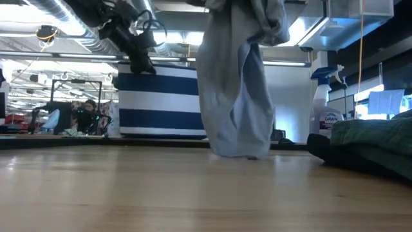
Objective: Fold Laundry from Bin
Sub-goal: Fold the gray shirt
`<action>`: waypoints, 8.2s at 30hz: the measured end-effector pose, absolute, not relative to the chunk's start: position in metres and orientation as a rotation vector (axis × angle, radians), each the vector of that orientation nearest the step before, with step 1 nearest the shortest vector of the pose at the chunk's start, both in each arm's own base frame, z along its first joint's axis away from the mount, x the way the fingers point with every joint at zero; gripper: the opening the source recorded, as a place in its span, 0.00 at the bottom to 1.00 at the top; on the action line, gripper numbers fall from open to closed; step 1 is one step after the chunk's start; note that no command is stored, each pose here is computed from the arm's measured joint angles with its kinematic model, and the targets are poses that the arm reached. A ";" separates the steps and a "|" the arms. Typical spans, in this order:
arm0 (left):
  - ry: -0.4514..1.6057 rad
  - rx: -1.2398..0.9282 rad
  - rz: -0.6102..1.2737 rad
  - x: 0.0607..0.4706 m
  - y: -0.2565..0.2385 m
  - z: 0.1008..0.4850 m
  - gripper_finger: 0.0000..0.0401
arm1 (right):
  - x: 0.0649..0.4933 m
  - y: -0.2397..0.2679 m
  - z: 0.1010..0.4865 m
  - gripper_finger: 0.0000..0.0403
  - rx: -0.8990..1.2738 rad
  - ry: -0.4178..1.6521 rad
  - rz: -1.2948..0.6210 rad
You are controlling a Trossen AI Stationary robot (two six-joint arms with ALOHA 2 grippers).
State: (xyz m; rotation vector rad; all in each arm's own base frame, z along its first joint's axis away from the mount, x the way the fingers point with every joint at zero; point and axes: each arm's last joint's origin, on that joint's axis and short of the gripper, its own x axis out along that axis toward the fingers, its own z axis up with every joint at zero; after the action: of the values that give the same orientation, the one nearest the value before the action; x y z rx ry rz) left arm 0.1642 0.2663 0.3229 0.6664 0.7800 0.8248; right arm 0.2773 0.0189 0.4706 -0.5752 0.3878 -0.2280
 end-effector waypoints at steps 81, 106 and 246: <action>0.429 0.213 0.238 0.203 -0.059 0.259 0.45 | 0.376 0.023 0.222 0.70 0.136 0.519 -0.141; 0.848 0.014 0.057 0.250 -0.060 0.171 0.44 | 0.395 -0.018 0.171 0.51 0.256 0.609 -0.062; 0.628 0.553 0.113 0.182 -0.046 0.411 0.00 | 0.396 -0.045 0.174 0.63 -0.071 0.794 -0.071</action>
State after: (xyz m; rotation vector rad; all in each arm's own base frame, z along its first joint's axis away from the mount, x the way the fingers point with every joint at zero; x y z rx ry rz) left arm 0.1819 -0.0456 0.4108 0.5527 0.6280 0.1132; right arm 0.3956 -0.0453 0.1736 -0.0713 0.7935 -0.0706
